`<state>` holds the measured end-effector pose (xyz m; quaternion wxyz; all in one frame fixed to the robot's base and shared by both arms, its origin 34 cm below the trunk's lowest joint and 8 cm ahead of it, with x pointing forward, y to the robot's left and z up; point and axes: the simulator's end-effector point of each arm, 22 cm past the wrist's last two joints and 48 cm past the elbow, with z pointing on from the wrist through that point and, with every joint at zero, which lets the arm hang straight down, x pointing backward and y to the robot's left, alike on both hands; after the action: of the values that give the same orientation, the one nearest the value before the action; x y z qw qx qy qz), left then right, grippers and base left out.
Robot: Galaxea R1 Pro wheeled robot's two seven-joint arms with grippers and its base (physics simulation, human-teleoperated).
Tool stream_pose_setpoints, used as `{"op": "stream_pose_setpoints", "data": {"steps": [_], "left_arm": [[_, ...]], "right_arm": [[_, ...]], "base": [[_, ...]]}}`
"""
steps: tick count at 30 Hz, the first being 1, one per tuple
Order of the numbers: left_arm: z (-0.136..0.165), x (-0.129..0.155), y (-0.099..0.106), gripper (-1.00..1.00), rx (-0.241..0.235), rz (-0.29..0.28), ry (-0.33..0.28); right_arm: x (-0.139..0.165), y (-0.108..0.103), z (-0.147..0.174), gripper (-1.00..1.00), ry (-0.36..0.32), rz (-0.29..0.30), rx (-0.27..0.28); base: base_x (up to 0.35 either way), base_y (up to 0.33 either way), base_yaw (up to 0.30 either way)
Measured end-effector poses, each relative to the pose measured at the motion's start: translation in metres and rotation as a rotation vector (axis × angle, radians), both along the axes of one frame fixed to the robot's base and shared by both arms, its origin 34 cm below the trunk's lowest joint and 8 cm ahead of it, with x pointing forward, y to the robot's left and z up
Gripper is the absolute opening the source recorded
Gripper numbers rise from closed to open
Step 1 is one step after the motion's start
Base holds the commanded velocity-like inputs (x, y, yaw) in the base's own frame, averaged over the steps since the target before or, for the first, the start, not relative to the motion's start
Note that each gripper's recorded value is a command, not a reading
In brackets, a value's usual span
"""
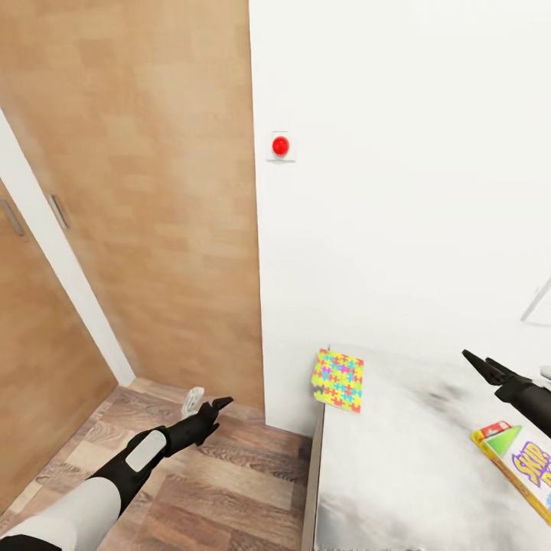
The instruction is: Put all the toys in the child's room - the three board games (two on the bed and one on the table), the two jigsaw puzzles on the table, and the tennis ball on the table - inside the toy box on the table in the child's room.
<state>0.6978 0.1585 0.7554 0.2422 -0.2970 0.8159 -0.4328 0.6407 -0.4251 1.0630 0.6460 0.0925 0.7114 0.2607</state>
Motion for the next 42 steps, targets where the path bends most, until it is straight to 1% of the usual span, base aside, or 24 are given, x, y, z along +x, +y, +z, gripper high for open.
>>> {"op": "stream_pose_setpoints", "data": {"steps": [6,7,9,10,17,23,29,32,36,37,39,40,42], "left_arm": [[-0.001,-0.001,0.001,1.00,0.009,-0.002,-0.003],[-0.013,-0.005,0.018,1.00,0.011,0.061,0.019],[-0.011,-0.003,0.020,1.00,-0.006,0.073,0.011],[-0.006,-0.001,0.022,1.00,-0.028,0.080,-0.009],[-0.005,-0.003,0.026,1.00,-0.040,0.084,-0.019],[-0.008,-0.007,0.035,1.00,-0.034,0.093,-0.025],[-0.008,-0.007,0.035,1.00,-0.034,0.094,-0.025],[-0.006,-0.006,0.034,1.00,-0.042,0.094,-0.032],[0.005,-0.003,0.029,1.00,-0.079,0.084,-0.070],[0.011,-0.001,0.026,1.00,-0.099,0.078,-0.092],[0.017,0.000,0.024,1.00,-0.119,0.072,-0.113],[0.022,0.000,0.022,1.00,-0.136,0.066,-0.131],[0.026,0.001,0.020,1.00,-0.149,0.061,-0.145]], "right_arm": [[0.000,0.002,0.001,1.00,-0.001,0.010,0.004],[0.000,0.002,0.001,1.00,0.000,0.012,0.005],[0.000,0.003,0.002,1.00,-0.001,0.013,0.005],[0.000,0.002,0.002,1.00,-0.002,0.014,0.004],[0.000,0.003,0.002,1.00,-0.003,0.014,0.003],[0.001,0.003,0.003,1.00,-0.008,0.012,-0.001],[0.001,0.003,0.003,1.00,-0.010,0.013,-0.001],[0.001,0.003,0.003,1.00,-0.010,0.012,-0.002],[0.001,0.003,0.003,1.00,-0.010,0.013,-0.002],[0.001,0.003,0.003,1.00,-0.009,0.013,-0.002],[0.001,0.003,0.003,1.00,-0.010,0.013,-0.002],[0.001,0.003,0.003,1.00,-0.010,0.014,-0.002],[0.001,0.003,0.003,1.00,-0.010,0.014,-0.002]], "base": [[0.000,0.000,-0.291],[0.000,0.000,-0.294],[0.000,0.000,-0.294],[0.000,0.000,-0.294],[0.000,0.000,-0.274],[0.000,0.000,-0.101],[0.000,0.000,-0.049],[0.000,0.000,-0.182],[0.000,0.000,-0.253],[0.000,0.000,-0.275],[0.000,0.000,-0.281],[0.000,0.000,-0.285],[0.000,0.000,-0.288]]}}
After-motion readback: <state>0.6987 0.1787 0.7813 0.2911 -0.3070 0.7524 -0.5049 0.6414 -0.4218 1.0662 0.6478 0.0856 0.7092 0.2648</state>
